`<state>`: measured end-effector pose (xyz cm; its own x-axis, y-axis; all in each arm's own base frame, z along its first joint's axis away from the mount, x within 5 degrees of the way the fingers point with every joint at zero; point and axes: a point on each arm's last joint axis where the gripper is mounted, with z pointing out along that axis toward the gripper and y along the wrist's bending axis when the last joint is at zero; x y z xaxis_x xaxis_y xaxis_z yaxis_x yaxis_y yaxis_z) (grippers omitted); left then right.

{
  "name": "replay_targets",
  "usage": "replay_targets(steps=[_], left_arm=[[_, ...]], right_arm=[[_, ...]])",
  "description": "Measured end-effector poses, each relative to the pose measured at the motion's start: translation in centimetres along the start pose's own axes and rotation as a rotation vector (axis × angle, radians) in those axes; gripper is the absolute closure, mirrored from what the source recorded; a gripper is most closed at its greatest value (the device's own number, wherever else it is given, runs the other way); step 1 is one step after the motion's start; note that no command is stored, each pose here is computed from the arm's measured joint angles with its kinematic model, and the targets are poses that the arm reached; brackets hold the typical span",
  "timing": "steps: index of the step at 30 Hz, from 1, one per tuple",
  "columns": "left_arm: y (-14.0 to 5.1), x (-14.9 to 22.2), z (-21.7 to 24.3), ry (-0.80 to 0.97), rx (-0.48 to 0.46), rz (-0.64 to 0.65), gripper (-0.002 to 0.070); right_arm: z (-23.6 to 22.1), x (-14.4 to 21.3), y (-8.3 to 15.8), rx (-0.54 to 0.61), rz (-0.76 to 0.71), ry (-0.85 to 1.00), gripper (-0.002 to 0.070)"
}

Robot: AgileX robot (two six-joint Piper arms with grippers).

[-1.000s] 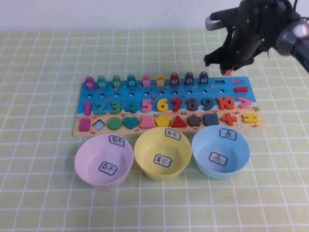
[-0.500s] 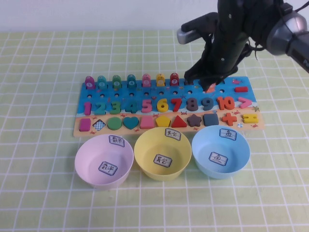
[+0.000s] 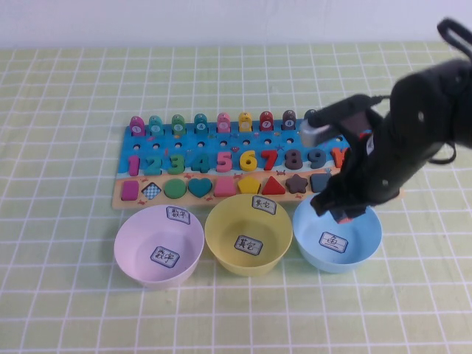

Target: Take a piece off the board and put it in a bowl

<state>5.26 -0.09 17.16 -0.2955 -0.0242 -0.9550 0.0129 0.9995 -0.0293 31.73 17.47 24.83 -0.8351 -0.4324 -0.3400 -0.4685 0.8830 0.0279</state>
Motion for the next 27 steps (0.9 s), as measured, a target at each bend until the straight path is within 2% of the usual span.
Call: replay_targets(steps=[4, 6, 8, 10, 12, 15, 19, 21, 23, 27], left_arm=[[0.0, 0.0, 0.0, 0.000, 0.000, 0.000, 0.0680], [0.0, 0.0, 0.0, 0.000, 0.000, 0.000, 0.0680], [0.0, 0.0, 0.0, 0.000, 0.000, 0.000, 0.0680], [0.0, 0.0, 0.0, 0.000, 0.000, 0.000, 0.0680], [0.0, 0.0, 0.0, 0.000, 0.000, 0.000, 0.0680], [0.0, 0.0, 0.0, 0.000, 0.000, 0.000, 0.0680], [0.0, 0.0, 0.0, 0.000, 0.000, 0.000, 0.0680], [0.0, 0.0, 0.0, 0.000, 0.000, 0.000, 0.0680], [0.0, 0.0, 0.0, 0.000, 0.000, 0.000, 0.0680], [0.0, 0.0, 0.0, 0.000, 0.000, 0.000, 0.0680]], right_arm=[[1.7, 0.9, 0.0, -0.005, 0.008, -0.033, 0.0453], [2.3, 0.7, 0.0, -0.005, 0.010, -0.056, 0.0390], [2.7, 0.3, 0.0, -0.005, 0.017, -0.089, 0.0283], [2.9, 0.1, -0.1, -0.006, 0.045, -0.116, 0.0211], [3.0, 0.0, -0.1, -0.008, 0.073, -0.122, 0.0189], [2.8, 0.0, 0.0, -0.013, 0.096, -0.121, 0.0271], [0.7, 0.5, 0.2, -0.021, 0.106, -0.156, 0.0541], [-0.8, 1.3, 0.7, -0.028, 0.089, -0.213, 0.0625], [-2.6, 2.7, 1.5, -0.041, 0.060, -0.298, 0.0664], [-5.3, 6.5, 2.5, -0.067, 0.010, -0.432, 0.0685]])
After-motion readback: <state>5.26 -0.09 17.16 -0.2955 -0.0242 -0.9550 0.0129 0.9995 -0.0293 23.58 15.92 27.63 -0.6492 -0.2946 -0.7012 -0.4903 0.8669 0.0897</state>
